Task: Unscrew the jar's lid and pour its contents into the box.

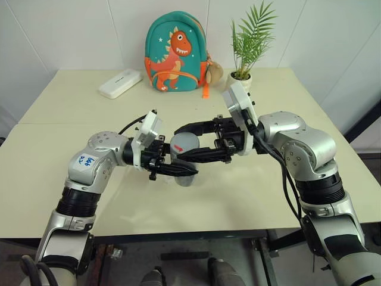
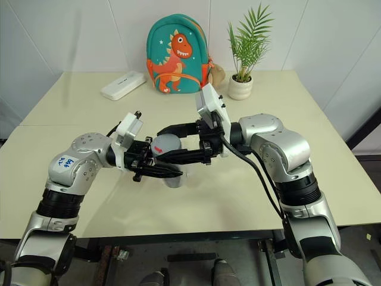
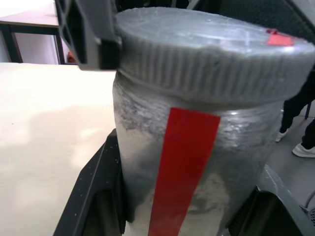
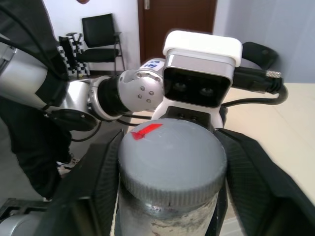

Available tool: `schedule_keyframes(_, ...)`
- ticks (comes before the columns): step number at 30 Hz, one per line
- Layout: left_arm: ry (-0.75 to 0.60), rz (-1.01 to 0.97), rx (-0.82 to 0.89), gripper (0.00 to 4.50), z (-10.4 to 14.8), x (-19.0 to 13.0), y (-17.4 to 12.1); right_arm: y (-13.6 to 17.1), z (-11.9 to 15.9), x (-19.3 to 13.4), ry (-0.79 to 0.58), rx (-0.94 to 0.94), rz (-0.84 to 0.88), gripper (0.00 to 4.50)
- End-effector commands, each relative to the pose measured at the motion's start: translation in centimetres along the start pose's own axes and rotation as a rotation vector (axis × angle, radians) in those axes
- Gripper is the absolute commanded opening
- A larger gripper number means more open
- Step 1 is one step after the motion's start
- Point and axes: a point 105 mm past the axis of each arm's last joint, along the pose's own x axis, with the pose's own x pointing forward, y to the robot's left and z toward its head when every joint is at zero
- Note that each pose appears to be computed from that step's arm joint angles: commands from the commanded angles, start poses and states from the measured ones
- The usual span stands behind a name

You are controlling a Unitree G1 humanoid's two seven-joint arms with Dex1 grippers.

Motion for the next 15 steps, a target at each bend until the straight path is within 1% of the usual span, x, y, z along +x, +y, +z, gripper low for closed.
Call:
schedule_keyframes(1, -0.022, 0.040, 0.016, 1.98, 0.7, -1.0, 0.3, -0.3, 1.5, -0.7, -0.051, -0.050, -0.057, 4.23)
schedule_keyframes(2, -0.021, 0.045, 0.015, 1.98, 0.8, -1.2, 0.3, -0.4, 1.5, -0.9, -0.055, -0.048, -0.066, 4.47)
schedule_keyframes(8, -0.010, 0.077, 0.018, 1.98, 0.7, -1.6, 0.5, -0.6, 1.4, -1.6, -0.031, -0.074, -0.109, 4.47)
schedule_keyframes(15, 0.003, 0.124, 0.027, 1.98, 0.5, -1.7, 1.1, -0.2, 1.5, 0.1, -0.058, -0.071, -0.131, 4.47)
